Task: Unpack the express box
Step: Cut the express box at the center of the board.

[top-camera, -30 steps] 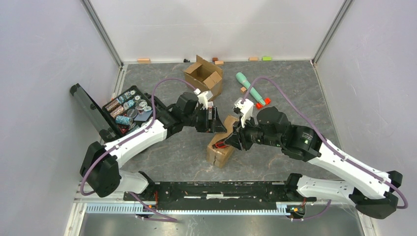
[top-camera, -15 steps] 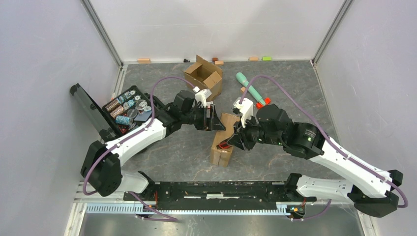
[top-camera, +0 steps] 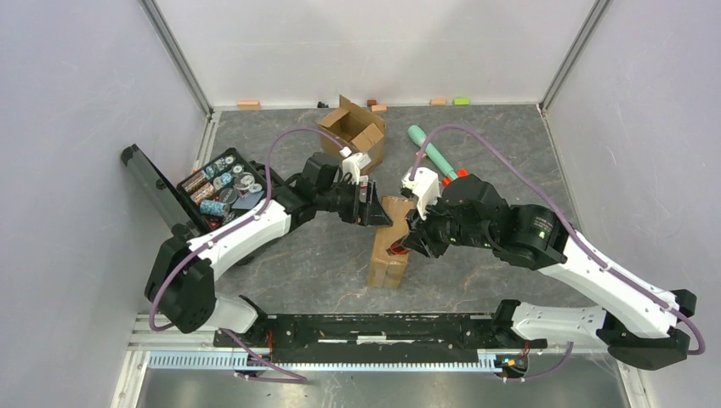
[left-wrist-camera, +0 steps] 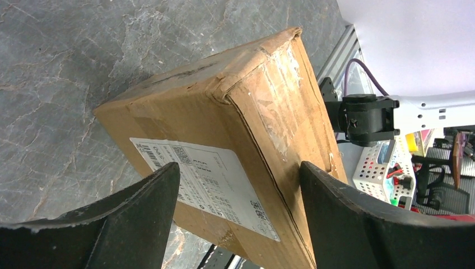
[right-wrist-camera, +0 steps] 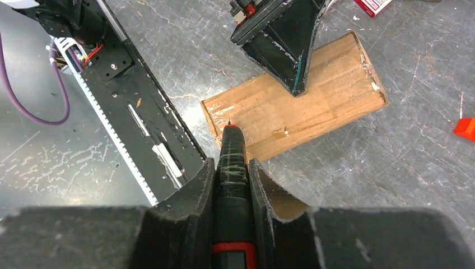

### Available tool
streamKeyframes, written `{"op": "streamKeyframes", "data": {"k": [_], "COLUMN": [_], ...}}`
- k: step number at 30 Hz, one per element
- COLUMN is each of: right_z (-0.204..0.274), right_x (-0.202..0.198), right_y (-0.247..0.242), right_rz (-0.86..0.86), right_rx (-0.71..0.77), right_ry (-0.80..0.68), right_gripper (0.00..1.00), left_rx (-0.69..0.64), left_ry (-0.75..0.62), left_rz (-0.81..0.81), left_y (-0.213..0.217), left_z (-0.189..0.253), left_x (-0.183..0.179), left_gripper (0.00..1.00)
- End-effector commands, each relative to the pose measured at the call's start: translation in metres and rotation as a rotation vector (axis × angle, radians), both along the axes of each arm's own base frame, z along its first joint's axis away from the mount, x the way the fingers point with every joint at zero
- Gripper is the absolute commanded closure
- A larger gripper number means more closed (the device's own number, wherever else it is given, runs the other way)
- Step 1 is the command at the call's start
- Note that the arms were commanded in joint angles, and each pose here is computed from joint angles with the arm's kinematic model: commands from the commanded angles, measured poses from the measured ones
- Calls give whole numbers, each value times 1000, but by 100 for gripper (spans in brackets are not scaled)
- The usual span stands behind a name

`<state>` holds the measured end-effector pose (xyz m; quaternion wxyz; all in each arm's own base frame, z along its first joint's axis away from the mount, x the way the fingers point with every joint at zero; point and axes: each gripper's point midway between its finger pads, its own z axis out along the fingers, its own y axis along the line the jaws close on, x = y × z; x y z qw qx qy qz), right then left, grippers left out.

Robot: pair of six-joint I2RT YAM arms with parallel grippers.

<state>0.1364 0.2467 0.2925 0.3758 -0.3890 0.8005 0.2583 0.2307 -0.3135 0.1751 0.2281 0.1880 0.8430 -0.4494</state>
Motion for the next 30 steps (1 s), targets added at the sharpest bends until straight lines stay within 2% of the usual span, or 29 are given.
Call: {"op": "streamKeyframes", "data": {"k": [1, 16, 27, 30], "right_z": [16, 25, -9, -22], "right_x": [7, 1, -11, -6], "right_y": [-4, -14, 6, 6], "right_rz": [10, 46, 112, 88], "right_rx": [-8, -29, -4, -37], "right_ry": [-64, -44, 64, 80], "right_gripper": [100, 100, 100, 100], "left_rx": [49, 43, 32, 22], "left_ry": [-23, -20, -19, -19], "left_rz": [-59, -84, -101, -107], "left_y": [0, -11, -26, -30], "left_z": [-9, -8, -8, -5], "left_x": [0, 10, 30, 32], "left_gripper": [16, 16, 17, 17]}}
